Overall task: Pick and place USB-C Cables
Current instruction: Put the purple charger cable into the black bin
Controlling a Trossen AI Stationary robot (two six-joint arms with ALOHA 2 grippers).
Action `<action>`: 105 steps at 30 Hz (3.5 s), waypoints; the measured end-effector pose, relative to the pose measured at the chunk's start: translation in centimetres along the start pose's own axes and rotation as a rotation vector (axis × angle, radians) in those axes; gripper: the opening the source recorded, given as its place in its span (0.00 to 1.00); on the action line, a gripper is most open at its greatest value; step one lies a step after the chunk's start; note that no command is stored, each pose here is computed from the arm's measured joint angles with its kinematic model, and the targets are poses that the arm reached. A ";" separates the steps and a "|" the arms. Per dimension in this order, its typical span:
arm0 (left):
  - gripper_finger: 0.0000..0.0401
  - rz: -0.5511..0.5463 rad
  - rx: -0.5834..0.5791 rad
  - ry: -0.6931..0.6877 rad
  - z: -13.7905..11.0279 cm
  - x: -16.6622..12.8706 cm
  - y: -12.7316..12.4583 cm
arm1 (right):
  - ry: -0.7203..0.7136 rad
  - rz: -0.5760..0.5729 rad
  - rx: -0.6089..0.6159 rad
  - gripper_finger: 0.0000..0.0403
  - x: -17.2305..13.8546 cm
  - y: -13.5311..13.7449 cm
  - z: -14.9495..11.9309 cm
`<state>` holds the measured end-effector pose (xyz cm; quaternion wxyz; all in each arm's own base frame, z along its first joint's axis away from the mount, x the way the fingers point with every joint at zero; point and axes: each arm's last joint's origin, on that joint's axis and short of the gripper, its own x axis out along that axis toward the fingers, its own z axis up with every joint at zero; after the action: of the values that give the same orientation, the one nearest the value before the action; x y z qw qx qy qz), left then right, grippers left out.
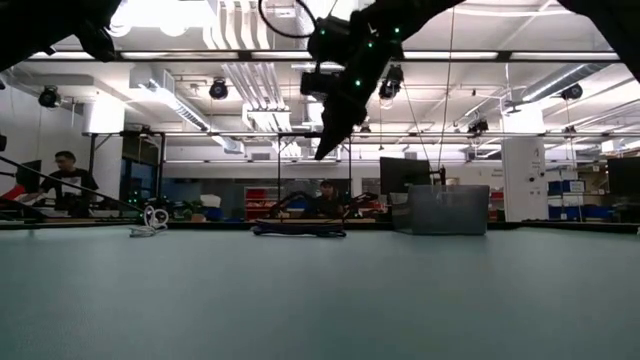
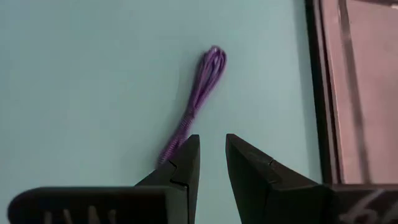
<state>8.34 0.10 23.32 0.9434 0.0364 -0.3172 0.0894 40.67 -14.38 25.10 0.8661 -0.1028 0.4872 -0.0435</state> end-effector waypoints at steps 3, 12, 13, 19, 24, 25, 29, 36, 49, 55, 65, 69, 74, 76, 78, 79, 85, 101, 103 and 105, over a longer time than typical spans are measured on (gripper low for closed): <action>0.00 0.000 0.000 0.000 0.0 0.0 0.0 | -0.004 -0.004 -0.010 0.17 1.2 -0.1 0.0; 0.00 0.000 0.001 0.001 0.0 0.0 0.0 | 0.018 0.006 0.019 0.18 5.6 0.1 -0.6; 0.00 0.000 0.001 0.001 0.0 0.0 0.0 | 0.016 0.005 0.030 0.19 5.9 0.1 -0.6; 0.00 0.000 0.001 0.001 0.0 0.0 0.0 | 0.018 0.009 0.065 0.29 7.8 0.2 -0.9; 0.00 0.000 0.001 0.001 0.0 0.0 0.0 | 0.001 0.018 0.098 0.39 8.4 0.2 -1.0; 0.00 0.000 0.001 0.001 0.0 0.0 0.0 | -0.013 0.012 0.100 0.41 8.5 0.1 -0.9; 0.00 0.000 0.001 0.001 0.0 0.0 0.0 | -0.034 0.004 0.117 0.46 8.8 0.0 -0.7; 0.00 0.000 0.001 0.001 0.0 0.0 0.0 | -0.080 -0.013 0.152 0.47 8.9 -0.1 -0.5; 0.00 0.000 0.000 0.001 0.0 0.0 0.0 | -0.211 -0.055 0.205 0.45 10.0 0.0 -0.7; 0.00 0.000 -0.031 0.001 0.0 0.0 0.0 | -0.248 -0.069 0.220 0.45 10.7 0.3 -1.4; 0.00 -0.001 -0.050 0.001 0.0 0.0 0.0 | -0.308 -0.115 0.230 0.45 11.8 0.9 -2.8; 0.00 0.000 -0.049 0.001 0.0 0.0 0.0 | -0.291 -0.118 0.242 0.45 12.2 1.2 -3.5; 0.00 -0.001 -0.049 0.002 0.0 0.0 0.0 | -0.295 -0.135 0.247 0.45 12.5 1.5 -4.2; 0.00 0.000 -0.049 0.001 0.0 0.0 0.0 | -0.308 -0.139 0.247 0.45 12.5 1.4 -4.1; 0.00 0.000 -0.049 0.002 0.0 0.0 0.0 | -0.315 -0.141 0.249 0.45 12.5 1.4 -4.1; 0.00 0.000 -0.049 0.002 0.0 0.0 0.0 | -0.315 -0.140 0.249 0.45 12.5 1.4 -4.1; 0.00 0.000 -0.049 0.001 0.0 0.0 0.0 | -0.314 -0.139 0.254 0.45 12.5 1.4 -4.1; 0.00 0.002 -0.049 0.002 0.0 0.0 0.0 | -0.177 -0.085 0.263 0.41 12.1 1.3 -3.8; 0.00 0.002 -0.049 0.002 0.0 0.0 0.0 | -0.175 -0.084 0.274 0.40 12.1 1.3 -3.9; 0.00 0.003 -0.048 0.002 0.0 0.0 0.0 | -0.157 -0.078 0.284 0.38 12.1 1.3 -4.1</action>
<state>8.34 0.10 23.30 0.9442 0.0130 -0.3184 0.0830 43.48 -15.80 12.66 0.9050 -0.0011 0.4026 -0.1375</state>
